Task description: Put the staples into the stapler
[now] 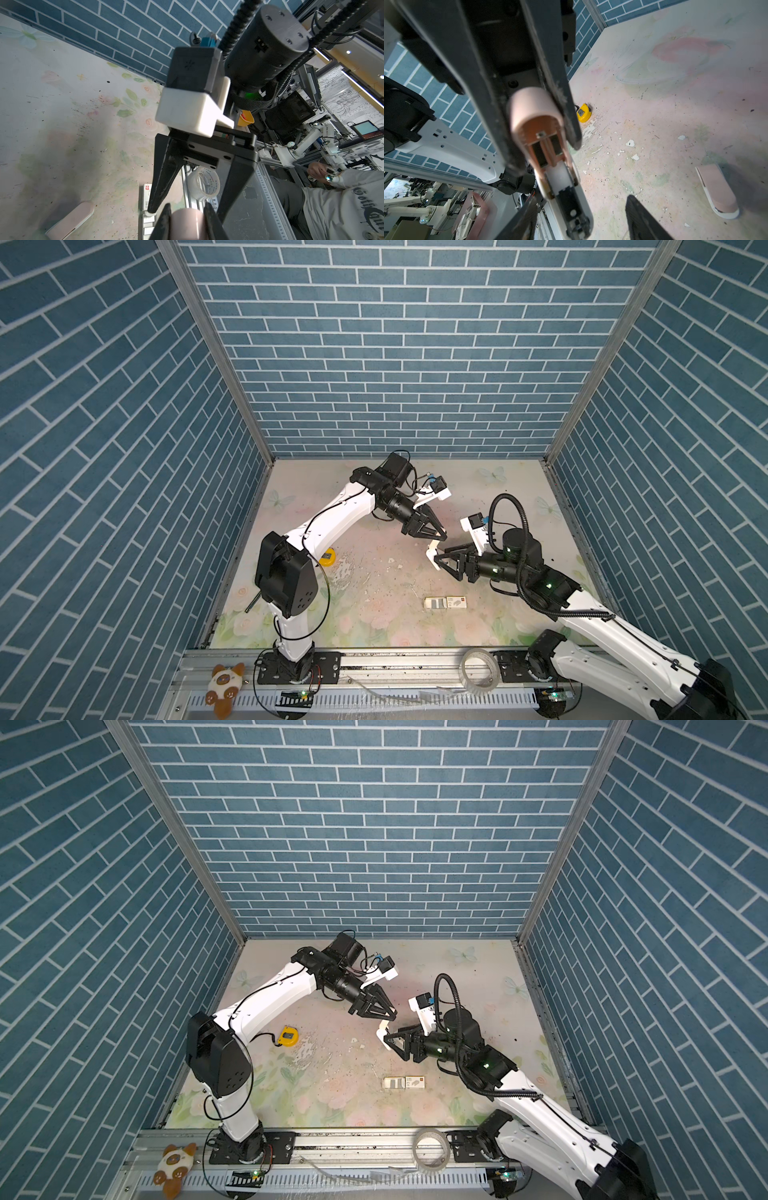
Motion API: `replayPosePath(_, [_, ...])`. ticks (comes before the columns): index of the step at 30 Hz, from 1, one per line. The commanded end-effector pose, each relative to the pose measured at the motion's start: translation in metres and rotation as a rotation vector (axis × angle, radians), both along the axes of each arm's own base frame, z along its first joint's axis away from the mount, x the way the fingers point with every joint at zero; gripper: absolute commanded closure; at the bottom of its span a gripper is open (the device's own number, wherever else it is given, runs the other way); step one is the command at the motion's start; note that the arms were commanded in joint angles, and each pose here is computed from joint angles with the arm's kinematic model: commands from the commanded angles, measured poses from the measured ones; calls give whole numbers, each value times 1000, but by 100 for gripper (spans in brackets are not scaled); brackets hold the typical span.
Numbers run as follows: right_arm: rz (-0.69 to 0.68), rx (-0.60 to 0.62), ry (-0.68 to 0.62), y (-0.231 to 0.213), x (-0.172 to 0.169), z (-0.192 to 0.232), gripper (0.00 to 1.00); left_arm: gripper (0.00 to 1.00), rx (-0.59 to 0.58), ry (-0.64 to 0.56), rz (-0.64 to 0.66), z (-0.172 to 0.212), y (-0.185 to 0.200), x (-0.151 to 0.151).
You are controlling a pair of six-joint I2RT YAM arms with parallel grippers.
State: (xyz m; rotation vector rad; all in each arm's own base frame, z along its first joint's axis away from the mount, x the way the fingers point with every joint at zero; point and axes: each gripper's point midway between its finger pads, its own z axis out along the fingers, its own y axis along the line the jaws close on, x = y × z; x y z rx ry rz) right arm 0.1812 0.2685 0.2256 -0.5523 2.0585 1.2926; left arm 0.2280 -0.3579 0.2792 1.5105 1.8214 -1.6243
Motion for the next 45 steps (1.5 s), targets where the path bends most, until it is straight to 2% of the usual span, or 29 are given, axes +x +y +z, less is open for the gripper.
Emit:
replayPosePath(1, [59,57,-59,9,-2,22,34,100,-26,49,-27,3,1,-4])
replayPosePath(11, [96,139,-45,21,0,31,42,100,-57,81,-53,8,-1,-7])
replayPosePath(15, [101,143,-34,23,1,29,50,100,-53,77,-52,6,-1,-7])
replayPosePath(22, [98,143,-27,25,3,25,57,100,-54,71,-50,9,0,-7])
replayPosePath(33, [71,135,-27,25,10,20,74,99,-59,70,-44,10,-1,-6])
replayPosePath(37, [58,123,-29,25,13,17,78,90,-54,55,-31,10,-1,-5])
replayPosePath(45, [30,77,-33,21,18,13,81,52,-32,1,9,9,0,0])
